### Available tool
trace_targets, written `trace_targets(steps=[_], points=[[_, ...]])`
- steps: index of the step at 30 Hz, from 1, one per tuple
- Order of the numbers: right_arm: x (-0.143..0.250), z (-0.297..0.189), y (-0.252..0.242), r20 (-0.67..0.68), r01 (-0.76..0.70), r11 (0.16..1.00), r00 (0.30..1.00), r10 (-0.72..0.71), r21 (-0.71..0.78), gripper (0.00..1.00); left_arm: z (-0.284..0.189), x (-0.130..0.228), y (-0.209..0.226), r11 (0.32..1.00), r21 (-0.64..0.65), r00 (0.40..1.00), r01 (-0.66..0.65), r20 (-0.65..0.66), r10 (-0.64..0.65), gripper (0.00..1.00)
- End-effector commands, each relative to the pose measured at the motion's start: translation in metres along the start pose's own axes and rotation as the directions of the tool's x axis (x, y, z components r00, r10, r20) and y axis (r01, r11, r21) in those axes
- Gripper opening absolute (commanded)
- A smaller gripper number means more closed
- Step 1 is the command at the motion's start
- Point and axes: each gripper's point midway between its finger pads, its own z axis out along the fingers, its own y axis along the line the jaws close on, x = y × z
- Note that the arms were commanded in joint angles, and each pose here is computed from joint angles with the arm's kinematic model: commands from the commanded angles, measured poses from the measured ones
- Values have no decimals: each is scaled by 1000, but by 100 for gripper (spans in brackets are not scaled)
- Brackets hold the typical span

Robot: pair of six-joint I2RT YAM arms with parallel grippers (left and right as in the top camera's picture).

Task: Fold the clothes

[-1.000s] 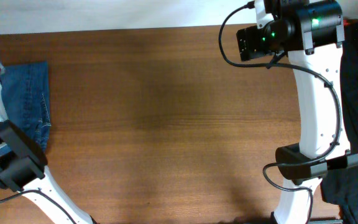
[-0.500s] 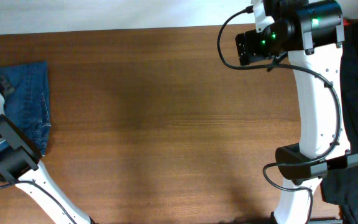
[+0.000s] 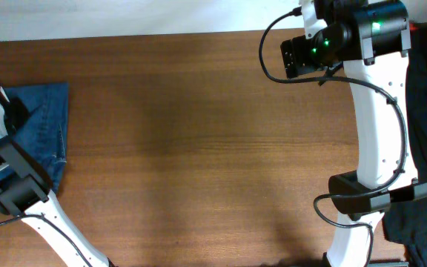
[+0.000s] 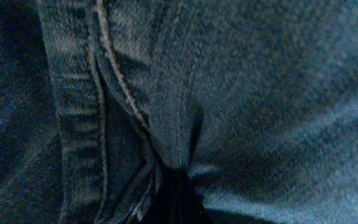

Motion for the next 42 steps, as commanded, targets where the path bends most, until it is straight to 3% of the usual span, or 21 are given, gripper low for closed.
trace_targets(steps=[1, 11, 15, 16, 20, 23, 25, 26, 30, 34, 42], points=[[1, 2, -1, -7, 4, 1000, 1000, -4, -3, 86, 58, 100, -36, 998, 58, 944, 12, -331, 8, 1], [1, 2, -4, -9, 11, 1000, 1000, -11, 12, 87, 53, 103, -51, 998, 59, 940, 3, -340, 17, 1], [1, 2, -3, -9, 10, 1000, 1000, -10, 12, 92, 35, 73, -51, 996, 73, 960, -41, -274, 60, 13], [1, 2, -3, -9, 11, 1000, 1000, -11, 12, 98, 27, 64, -51, 996, 75, 964, -41, -258, 59, 15], [1, 2, -3, -9, 10, 1000, 1000, -10, 11, 99, -26, 22, -55, 989, 94, 979, -110, -160, 124, 22], [1, 2, 1, -8, 10, 1000, 1000, -10, -12, 99, -100, -19, -60, 987, 98, 991, -129, -15, 131, 45], [1, 2, 1, -8, 10, 1000, 1000, -10, -15, 99, -140, -34, -63, 985, 100, 989, -137, 71, 131, 74], [1, 2, 1, -8, 10, 1000, 1000, -10, -14, 99, -170, -41, -65, 984, 102, 982, -145, 134, 131, 98], [1, 2, 0, -8, 10, 1000, 1000, -10, -9, 99, -237, -34, -79, 977, 115, 963, -181, 222, 153, 99], [1, 2, -12, -9, -1, 999, 1000, 1, 47, 99, -263, -20, -101, 965, 119, 950, -235, 236, 203, 99], [9, 2, -65, -11, -197, 980, 980, 197, -8, 99, -332, -2, -143, 936, 107, 892, -335, 355, 279, 99]])
